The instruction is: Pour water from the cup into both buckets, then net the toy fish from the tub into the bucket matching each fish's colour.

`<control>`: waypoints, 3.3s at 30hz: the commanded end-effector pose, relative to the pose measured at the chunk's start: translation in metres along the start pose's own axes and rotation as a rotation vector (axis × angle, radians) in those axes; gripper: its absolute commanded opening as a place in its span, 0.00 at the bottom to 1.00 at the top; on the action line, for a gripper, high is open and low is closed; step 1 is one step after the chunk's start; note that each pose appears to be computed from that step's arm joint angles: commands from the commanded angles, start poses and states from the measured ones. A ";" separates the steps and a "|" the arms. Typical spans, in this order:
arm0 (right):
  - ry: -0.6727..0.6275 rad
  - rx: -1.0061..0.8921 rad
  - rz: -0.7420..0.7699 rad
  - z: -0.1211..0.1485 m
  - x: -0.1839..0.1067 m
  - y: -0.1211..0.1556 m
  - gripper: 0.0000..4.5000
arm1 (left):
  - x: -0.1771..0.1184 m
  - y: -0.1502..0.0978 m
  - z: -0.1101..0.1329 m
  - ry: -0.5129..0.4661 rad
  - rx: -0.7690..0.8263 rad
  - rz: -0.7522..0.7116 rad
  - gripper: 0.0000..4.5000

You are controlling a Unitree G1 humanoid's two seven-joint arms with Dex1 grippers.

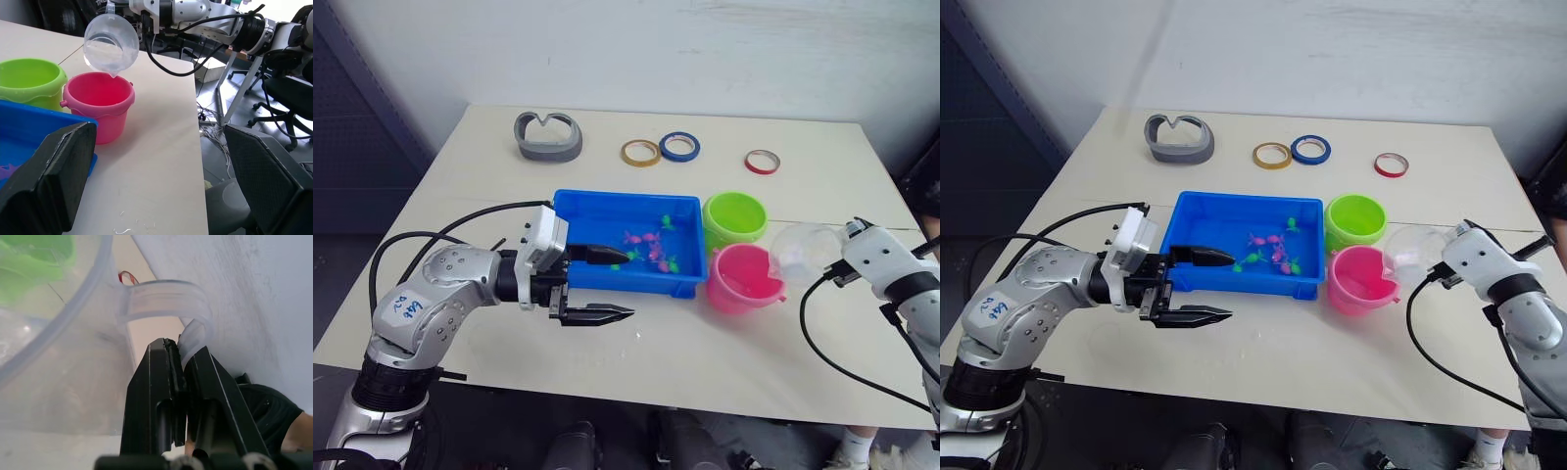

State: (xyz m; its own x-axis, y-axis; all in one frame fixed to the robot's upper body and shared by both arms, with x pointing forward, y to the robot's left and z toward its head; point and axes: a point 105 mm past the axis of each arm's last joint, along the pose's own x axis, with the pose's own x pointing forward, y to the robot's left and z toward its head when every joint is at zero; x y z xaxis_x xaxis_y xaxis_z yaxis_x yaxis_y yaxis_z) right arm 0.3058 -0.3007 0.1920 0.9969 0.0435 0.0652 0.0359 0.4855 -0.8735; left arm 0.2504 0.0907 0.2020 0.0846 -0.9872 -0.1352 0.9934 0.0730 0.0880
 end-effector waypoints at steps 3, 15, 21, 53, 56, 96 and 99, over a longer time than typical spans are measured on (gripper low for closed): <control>-0.056 -0.125 -0.073 0.019 0.004 -0.019 0.03 | 0.001 -0.003 0.005 -0.010 0.034 -0.007 1.00; -0.125 -0.325 -0.114 0.035 0.009 -0.026 0.03 | 0.001 -0.004 0.004 -0.011 0.034 0.000 1.00; -0.176 -0.436 -0.133 0.045 0.011 -0.031 0.03 | 0.002 -0.003 0.004 -0.015 0.036 0.002 1.00; 0.045 0.394 -0.115 0.012 0.083 -0.045 0.03 | 0.000 0.045 0.018 -0.078 0.070 0.232 1.00; 0.023 0.256 -0.140 0.023 0.097 -0.051 0.03 | -0.001 0.044 0.020 -0.077 0.074 0.236 1.00; -0.334 -0.707 -0.305 0.102 0.111 -0.070 0.03 | -0.001 0.043 0.020 -0.083 0.081 0.256 1.00; -0.329 -0.682 -0.299 0.101 0.112 -0.070 0.03 | -0.001 0.044 0.020 -0.084 0.082 0.254 1.00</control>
State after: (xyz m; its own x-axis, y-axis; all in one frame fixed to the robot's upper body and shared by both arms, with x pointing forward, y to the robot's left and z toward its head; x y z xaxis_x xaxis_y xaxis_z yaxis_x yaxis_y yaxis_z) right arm 0.4121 -0.2390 0.2871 0.8947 0.3086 0.3229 0.3782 -0.1388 -0.9153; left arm 0.2951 0.0927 0.2171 0.3285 -0.9437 -0.0402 0.9358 0.3194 0.1490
